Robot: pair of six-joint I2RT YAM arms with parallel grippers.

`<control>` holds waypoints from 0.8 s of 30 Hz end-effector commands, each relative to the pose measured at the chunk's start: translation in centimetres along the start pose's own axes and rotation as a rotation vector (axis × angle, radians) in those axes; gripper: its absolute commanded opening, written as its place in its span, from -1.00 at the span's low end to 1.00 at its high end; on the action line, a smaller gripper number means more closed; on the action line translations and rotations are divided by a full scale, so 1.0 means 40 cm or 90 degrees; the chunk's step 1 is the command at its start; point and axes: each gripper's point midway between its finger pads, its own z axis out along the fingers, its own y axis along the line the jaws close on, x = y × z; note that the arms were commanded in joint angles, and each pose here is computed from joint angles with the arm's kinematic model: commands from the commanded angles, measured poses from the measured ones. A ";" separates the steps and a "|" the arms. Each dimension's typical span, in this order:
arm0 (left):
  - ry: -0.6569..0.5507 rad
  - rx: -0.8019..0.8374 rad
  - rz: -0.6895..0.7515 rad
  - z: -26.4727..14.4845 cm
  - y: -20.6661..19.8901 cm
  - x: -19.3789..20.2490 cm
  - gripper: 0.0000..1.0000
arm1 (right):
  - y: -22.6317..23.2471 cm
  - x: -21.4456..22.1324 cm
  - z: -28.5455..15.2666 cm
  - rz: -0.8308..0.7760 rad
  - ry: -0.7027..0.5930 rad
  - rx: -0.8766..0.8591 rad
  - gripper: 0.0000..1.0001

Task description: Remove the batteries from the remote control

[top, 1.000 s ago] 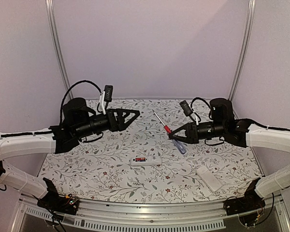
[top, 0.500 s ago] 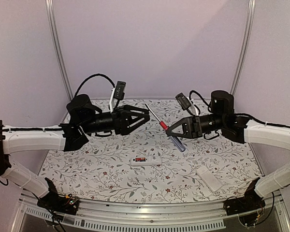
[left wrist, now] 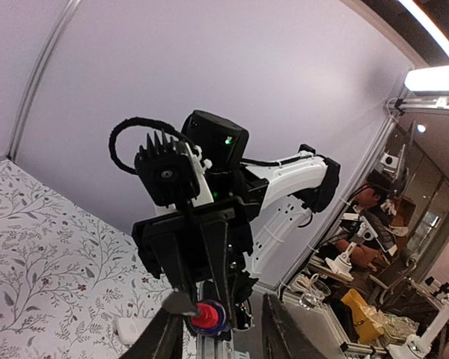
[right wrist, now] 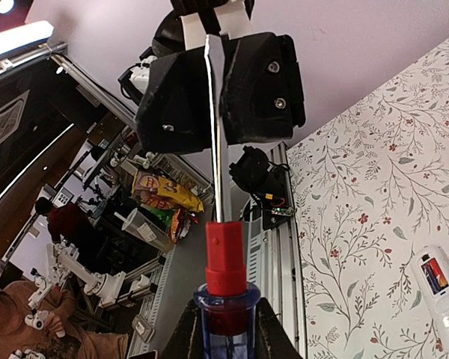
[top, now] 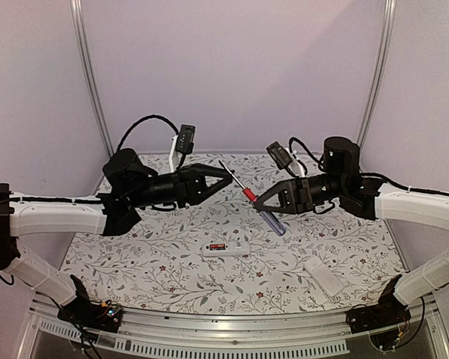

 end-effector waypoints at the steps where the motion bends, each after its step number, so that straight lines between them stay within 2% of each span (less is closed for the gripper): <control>1: -0.015 0.007 0.000 0.002 -0.009 -0.002 -0.38 | 0.012 -0.015 0.008 -0.006 0.002 -0.014 -1.00; 5: -0.025 0.002 -0.006 0.003 -0.004 -0.009 -0.58 | 0.010 -0.010 0.009 -0.004 0.005 -0.015 -1.00; 9: -0.033 -0.007 -0.019 0.005 0.007 -0.011 -1.00 | 0.005 -0.006 0.010 -0.002 0.008 -0.016 -1.00; 16: -0.071 -0.036 -0.035 -0.005 0.027 -0.031 -1.00 | 0.000 -0.010 0.011 -0.013 0.004 -0.011 -0.97; 17: -0.079 -0.045 -0.040 -0.008 0.033 -0.037 -1.00 | -0.002 -0.013 0.010 -0.015 0.001 -0.006 -0.80; 18: -0.089 -0.054 -0.046 -0.009 0.039 -0.043 -1.00 | -0.008 -0.020 0.010 -0.019 -0.007 0.005 -0.33; 19: -0.099 -0.064 -0.052 -0.013 0.047 -0.050 -1.00 | -0.012 -0.026 0.008 -0.024 -0.016 0.016 0.02; 20: -0.109 -0.073 -0.062 -0.016 0.054 -0.057 -1.00 | -0.020 -0.031 0.007 -0.028 -0.024 0.028 0.28; 21: -0.122 -0.085 -0.072 -0.020 0.064 -0.066 -1.00 | -0.027 -0.041 0.003 -0.039 -0.037 0.044 0.47; 22: -0.139 -0.101 -0.089 -0.026 0.078 -0.077 -1.00 | -0.038 -0.051 -0.003 -0.045 -0.051 0.063 0.57; 24: -0.168 -0.121 -0.116 -0.040 0.101 -0.094 -1.00 | -0.060 -0.075 -0.020 -0.065 -0.091 0.105 0.66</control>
